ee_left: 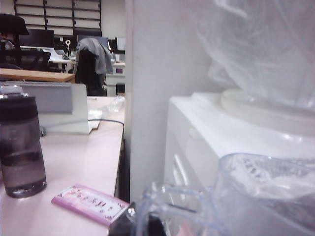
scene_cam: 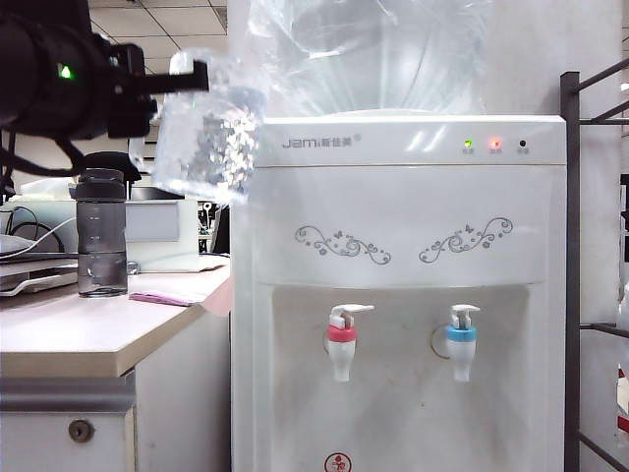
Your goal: Pick up the plastic mug from the left desk, go to the hot water outlet of the water dispenser, press the vertical switch to get some water, then put the mug back on the desk.
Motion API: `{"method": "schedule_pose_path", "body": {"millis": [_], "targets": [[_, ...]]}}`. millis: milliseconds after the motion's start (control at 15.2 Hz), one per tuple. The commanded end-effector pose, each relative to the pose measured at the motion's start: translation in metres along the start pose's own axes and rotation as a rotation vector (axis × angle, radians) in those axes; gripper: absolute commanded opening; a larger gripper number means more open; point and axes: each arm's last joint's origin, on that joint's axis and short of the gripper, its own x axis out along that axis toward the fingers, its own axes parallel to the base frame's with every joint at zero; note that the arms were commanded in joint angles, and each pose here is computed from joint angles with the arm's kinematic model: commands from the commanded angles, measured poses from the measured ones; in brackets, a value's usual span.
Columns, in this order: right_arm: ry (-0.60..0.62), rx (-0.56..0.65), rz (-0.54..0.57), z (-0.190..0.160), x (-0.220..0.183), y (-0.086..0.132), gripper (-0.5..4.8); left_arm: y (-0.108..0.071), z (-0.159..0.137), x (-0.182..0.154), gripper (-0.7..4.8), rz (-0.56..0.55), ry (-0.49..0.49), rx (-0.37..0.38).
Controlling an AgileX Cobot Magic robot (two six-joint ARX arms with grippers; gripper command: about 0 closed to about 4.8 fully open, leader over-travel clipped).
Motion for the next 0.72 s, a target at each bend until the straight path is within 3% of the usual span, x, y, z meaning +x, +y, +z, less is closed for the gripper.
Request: {"method": "schedule_pose_path", "body": {"millis": [66, 461, 659, 725], "targets": [[-0.014, -0.004, 0.002, 0.002, 0.000, 0.000, -0.05, 0.000, 0.004, 0.001, -0.06, 0.000, -0.021, -0.028], [-0.014, -0.004, 0.002, 0.002, 0.000, 0.000, -0.05, 0.006, 0.008, 0.003, -0.06, 0.026, -0.038, -0.033], [-0.014, -0.004, 0.002, 0.002, 0.000, 0.000, -0.05, 0.019, 0.011, 0.008, -0.06, 0.082, -0.053, -0.029], [-0.014, -0.004, 0.002, 0.002, 0.000, 0.000, -0.05, 0.038, 0.015, 0.014, -0.06, 0.168, -0.072, -0.019]]}}
